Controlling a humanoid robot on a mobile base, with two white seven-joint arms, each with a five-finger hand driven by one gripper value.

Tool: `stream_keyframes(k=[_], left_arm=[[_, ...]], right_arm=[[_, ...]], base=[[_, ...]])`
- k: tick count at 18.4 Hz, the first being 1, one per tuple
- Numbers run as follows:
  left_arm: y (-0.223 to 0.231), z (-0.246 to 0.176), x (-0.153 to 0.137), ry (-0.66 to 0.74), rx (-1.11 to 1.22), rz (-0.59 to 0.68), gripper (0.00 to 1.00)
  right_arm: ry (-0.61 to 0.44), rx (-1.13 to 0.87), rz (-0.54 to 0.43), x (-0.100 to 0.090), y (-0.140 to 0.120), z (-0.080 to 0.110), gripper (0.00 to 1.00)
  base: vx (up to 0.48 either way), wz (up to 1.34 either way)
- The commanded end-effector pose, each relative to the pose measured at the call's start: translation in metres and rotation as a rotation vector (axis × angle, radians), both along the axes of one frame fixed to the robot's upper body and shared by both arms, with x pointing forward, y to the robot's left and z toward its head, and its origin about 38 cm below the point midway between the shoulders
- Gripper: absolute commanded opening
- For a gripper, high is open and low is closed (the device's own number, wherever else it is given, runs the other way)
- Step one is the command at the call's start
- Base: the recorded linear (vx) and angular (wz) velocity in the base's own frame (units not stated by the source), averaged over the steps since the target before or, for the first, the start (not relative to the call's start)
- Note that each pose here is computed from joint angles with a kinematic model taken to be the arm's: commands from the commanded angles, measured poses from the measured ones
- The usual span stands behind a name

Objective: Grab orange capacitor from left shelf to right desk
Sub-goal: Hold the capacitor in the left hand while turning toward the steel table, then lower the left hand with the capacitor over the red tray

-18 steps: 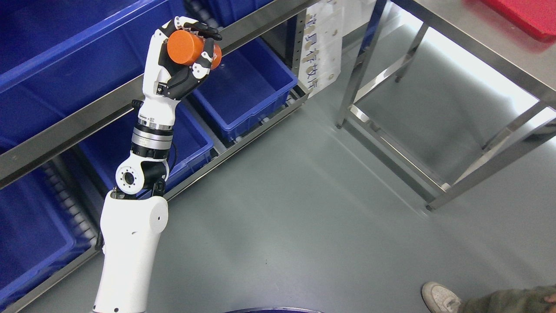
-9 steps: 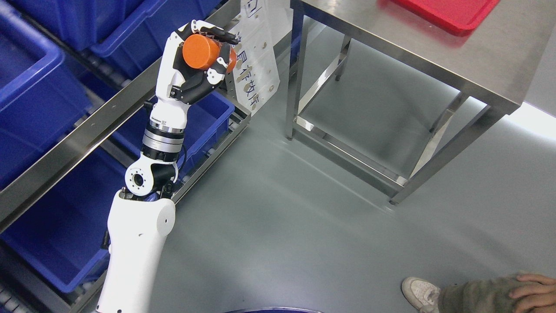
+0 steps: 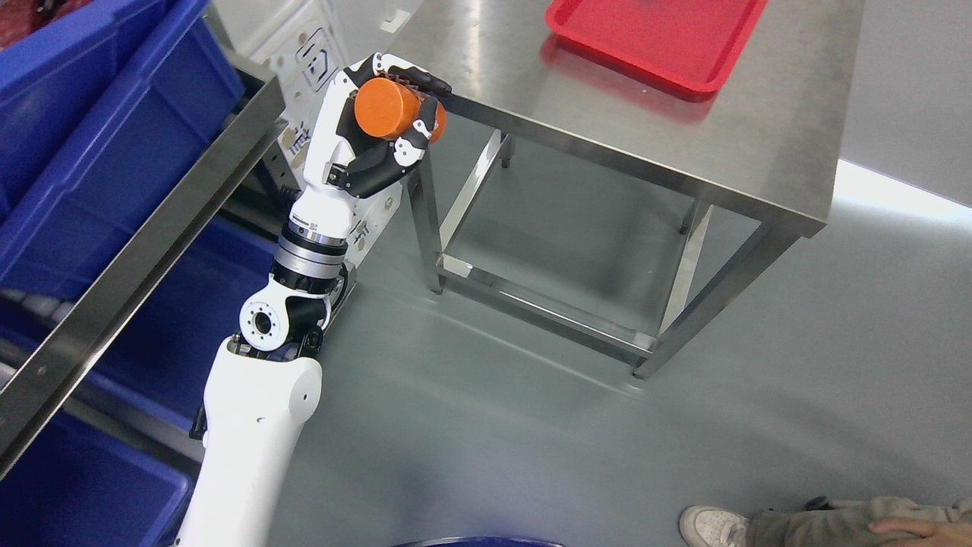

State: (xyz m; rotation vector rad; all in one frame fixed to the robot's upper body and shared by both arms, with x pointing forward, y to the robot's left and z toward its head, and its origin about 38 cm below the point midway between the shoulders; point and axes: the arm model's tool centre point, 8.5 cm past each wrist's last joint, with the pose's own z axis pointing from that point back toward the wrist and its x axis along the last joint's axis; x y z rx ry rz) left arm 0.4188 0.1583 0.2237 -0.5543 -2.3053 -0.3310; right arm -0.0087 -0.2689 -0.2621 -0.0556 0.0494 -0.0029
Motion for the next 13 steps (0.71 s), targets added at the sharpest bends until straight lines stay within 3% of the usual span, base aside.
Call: stream_keyframes(k=[1,13], left_arm=[[-0.030,-0.013,-0.012,0.019,0.047,-0.091,0.06],[-0.053,-0.003,-0.007,0.022,0.082,-0.152,0.07]], right_arm=[[0.000,-0.019,-0.012,-0.009,-0.011,0.001,1.00],[0.000,-0.017,-0.012,-0.009,-0.011,0.001,1.00]], base=[[0.325,-0.37],[0.296,-0.28]])
